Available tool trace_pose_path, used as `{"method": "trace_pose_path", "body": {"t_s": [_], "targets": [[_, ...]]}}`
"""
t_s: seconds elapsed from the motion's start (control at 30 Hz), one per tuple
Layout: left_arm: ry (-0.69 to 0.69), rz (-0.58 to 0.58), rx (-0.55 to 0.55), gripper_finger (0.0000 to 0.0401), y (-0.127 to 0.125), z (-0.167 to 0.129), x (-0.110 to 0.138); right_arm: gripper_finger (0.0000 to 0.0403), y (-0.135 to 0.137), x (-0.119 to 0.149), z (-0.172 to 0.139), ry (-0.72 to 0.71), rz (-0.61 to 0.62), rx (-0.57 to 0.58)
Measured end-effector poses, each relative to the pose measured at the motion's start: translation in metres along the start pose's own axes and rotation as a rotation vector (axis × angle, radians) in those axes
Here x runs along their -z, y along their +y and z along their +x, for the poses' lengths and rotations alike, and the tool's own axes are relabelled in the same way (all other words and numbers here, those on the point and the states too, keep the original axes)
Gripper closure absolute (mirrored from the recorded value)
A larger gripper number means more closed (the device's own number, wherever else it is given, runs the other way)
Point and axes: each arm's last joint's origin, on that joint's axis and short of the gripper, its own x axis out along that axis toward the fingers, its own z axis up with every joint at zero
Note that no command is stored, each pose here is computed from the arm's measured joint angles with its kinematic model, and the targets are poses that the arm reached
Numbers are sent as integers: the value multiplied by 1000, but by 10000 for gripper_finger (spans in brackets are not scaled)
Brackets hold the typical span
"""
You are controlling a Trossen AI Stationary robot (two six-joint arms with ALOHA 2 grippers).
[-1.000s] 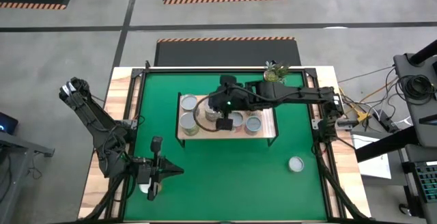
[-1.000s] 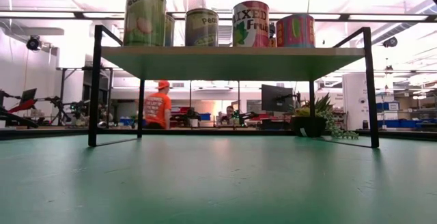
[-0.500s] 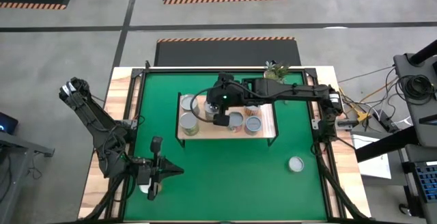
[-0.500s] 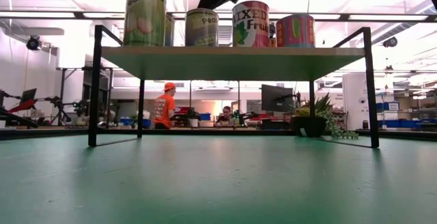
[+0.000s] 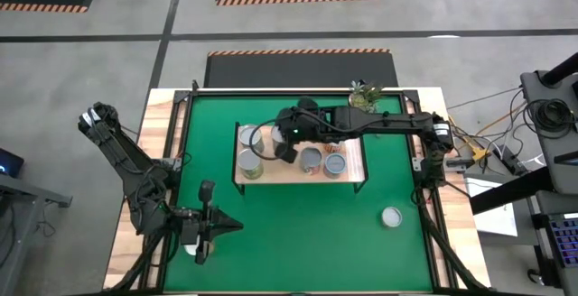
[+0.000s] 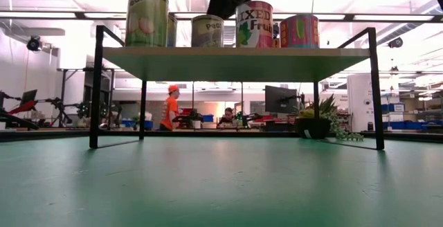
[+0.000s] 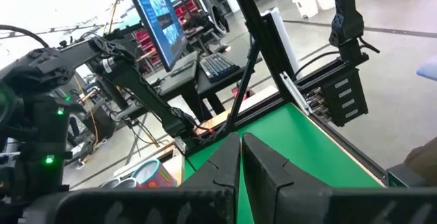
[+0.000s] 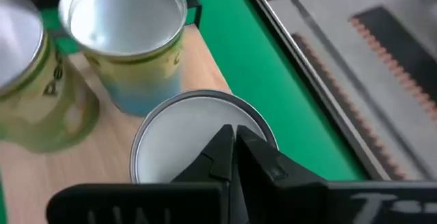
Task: Pick and place cans onto a shelf
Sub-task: Put the canned peas on the shelf
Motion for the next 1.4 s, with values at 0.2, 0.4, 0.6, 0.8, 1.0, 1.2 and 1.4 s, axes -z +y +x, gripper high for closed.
{"method": "trace_pose_path", "body": {"t_s": [0.2,0.4,0.6,0.8,1.0,1.2,1.4], "targets": [[0,0,0,401,0,0,0,394,5,-10,-13,-49,66,-28],[0,0,0,401,0,0,0,394,3,-18,-30,-39,41,-29],[1,1,1,401,0,0,0,394,-4,-7,-31,50,-9,134],[1,0,1,401,0,0,0,394,-4,3,-23,115,-30,132],[1,0,1,401,0,0,0,394,6,7,-24,131,-43,82],[1,0,1,401,0,0,0,394,16,9,-28,124,-43,63],[1,0,1,401,0,0,0,394,16,8,-31,110,-30,72]]}}
